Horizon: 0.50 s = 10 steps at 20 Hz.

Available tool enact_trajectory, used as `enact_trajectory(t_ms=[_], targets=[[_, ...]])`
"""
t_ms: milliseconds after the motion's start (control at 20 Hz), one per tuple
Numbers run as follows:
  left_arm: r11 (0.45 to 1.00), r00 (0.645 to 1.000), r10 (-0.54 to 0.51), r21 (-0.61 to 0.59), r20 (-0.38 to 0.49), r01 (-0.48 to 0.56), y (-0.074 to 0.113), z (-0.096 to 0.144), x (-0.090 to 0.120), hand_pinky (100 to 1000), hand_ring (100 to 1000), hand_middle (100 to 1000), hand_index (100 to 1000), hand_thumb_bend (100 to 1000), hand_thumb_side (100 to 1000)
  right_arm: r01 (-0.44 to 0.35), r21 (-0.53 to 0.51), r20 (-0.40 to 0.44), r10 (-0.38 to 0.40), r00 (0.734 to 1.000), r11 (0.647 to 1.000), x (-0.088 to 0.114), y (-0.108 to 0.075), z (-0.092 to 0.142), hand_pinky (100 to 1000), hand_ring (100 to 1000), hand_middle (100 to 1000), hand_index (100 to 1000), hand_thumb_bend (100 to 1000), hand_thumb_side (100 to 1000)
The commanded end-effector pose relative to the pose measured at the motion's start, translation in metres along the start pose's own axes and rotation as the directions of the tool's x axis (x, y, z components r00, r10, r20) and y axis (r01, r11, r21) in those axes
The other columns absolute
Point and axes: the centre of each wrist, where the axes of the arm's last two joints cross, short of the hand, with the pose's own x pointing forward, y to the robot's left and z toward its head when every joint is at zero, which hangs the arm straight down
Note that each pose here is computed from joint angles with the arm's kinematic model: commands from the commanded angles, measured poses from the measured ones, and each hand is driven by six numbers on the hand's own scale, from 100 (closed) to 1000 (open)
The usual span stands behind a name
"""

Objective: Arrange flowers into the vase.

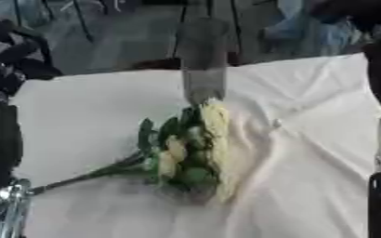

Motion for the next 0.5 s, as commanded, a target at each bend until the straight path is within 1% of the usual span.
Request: enact_trajectory(t_ms=[50, 150, 350, 400, 450, 500], targets=[[1.000, 0.999, -0.017, -0.015, 0.029, 0.018, 0.005, -0.006, 0.004, 595, 794, 877, 996, 100, 1000, -0.019, 0.003, 0.027, 0.019, 0.999, 1.000, 0.005, -0.006, -0.005, 729, 728, 611, 822, 229, 1000], [0.998, 0.998, -0.043, -0.045, 0.055, 0.046, 0.007, -0.013, 0.005, 614, 811, 899, 1000, 100, 1000, -0.019, 0.003, 0.027, 0.019, 0.999, 1.000, 0.005, -0.006, -0.005, 729, 728, 611, 824, 229, 1000], [0.985, 0.985, -0.139, -0.090, 0.105, 0.149, 0.019, -0.029, 0.009, 633, 825, 909, 1000, 100, 1000, -0.017, 0.004, 0.027, 0.017, 1.000, 1.000, 0.005, -0.006, -0.005, 729, 728, 611, 825, 229, 1000], [0.980, 0.980, -0.157, -0.107, 0.124, 0.170, 0.021, -0.034, 0.010, 665, 847, 924, 1000, 100, 1000, -0.017, 0.006, 0.023, 0.016, 1.000, 1.000, 0.004, -0.005, -0.004, 730, 728, 611, 824, 229, 1000], [0.972, 0.973, -0.181, -0.124, 0.141, 0.199, 0.023, -0.040, 0.012, 665, 847, 924, 1000, 100, 1000, -0.017, 0.006, 0.022, 0.016, 1.000, 1.000, 0.004, -0.005, -0.004, 730, 728, 611, 824, 229, 1000], [0.964, 0.966, -0.209, -0.136, 0.152, 0.229, 0.026, -0.045, 0.014, 680, 872, 942, 1000, 100, 1000, -0.016, 0.006, 0.022, 0.016, 1.000, 1.000, 0.004, -0.005, -0.004, 730, 728, 611, 824, 228, 1000]])
